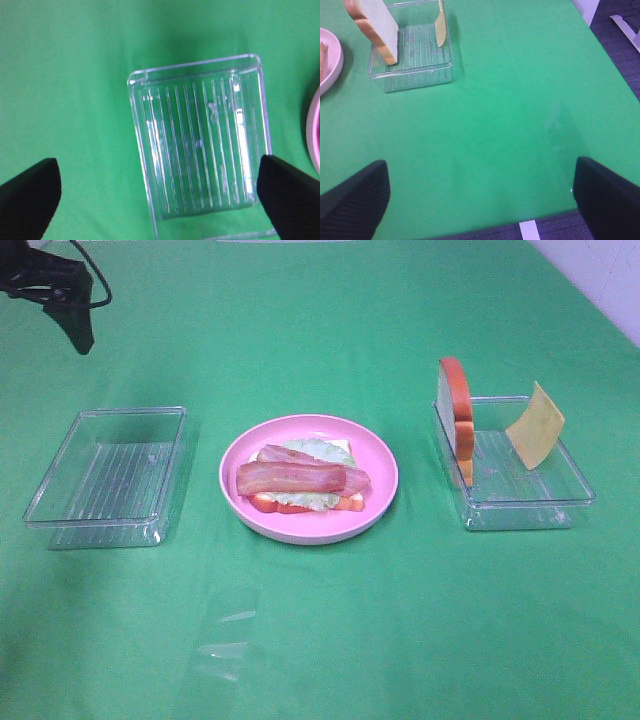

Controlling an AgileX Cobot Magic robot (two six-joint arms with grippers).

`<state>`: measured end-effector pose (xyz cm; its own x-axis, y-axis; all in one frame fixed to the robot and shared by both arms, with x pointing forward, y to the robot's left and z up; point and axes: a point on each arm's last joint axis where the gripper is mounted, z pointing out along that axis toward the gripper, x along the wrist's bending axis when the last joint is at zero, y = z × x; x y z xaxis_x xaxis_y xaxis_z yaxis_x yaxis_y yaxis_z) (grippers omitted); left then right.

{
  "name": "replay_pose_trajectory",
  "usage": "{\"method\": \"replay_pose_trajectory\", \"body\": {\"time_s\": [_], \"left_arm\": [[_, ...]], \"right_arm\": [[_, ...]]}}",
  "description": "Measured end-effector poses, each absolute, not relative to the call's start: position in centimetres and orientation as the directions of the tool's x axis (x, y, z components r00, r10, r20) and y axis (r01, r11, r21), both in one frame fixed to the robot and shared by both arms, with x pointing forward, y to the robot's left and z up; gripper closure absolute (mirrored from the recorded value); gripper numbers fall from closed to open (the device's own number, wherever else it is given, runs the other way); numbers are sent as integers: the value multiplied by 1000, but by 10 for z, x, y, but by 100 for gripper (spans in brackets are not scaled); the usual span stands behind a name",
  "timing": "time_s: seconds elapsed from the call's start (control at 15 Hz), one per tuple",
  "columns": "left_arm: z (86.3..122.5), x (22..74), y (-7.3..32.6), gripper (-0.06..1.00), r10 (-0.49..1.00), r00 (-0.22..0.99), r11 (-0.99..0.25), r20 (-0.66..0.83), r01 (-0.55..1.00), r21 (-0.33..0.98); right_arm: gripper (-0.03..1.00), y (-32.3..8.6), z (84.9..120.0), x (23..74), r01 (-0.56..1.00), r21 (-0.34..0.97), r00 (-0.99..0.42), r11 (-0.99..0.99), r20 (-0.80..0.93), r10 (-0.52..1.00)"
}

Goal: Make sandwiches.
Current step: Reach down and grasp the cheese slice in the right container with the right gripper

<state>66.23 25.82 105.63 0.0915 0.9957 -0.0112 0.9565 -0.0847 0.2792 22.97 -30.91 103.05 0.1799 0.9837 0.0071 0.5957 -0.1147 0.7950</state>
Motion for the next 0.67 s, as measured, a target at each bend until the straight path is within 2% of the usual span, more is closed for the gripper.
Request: {"method": "replay_pose_trajectory", "body": {"time_s": [0.4,0.47,0.53,0.67], "left_arm": [[1090,526,268,-3,995,85,-69,-56,966,248],[1097,501,270,-3,995,87,-68,-56,960,271],[1113,451,276,-3,994,92,-66,-57,934,351],[1126,416,279,-3,994,97,-62,-58,898,435]], "right_arm": [[1,-309,1030,230,596,795,180,-115,7,984],[1,-309,1030,230,596,795,180,-115,7,984],[1,-309,1030,230,596,795,180,-115,7,984],[1,-309,1030,230,596,795,180,-115,7,984]]}}
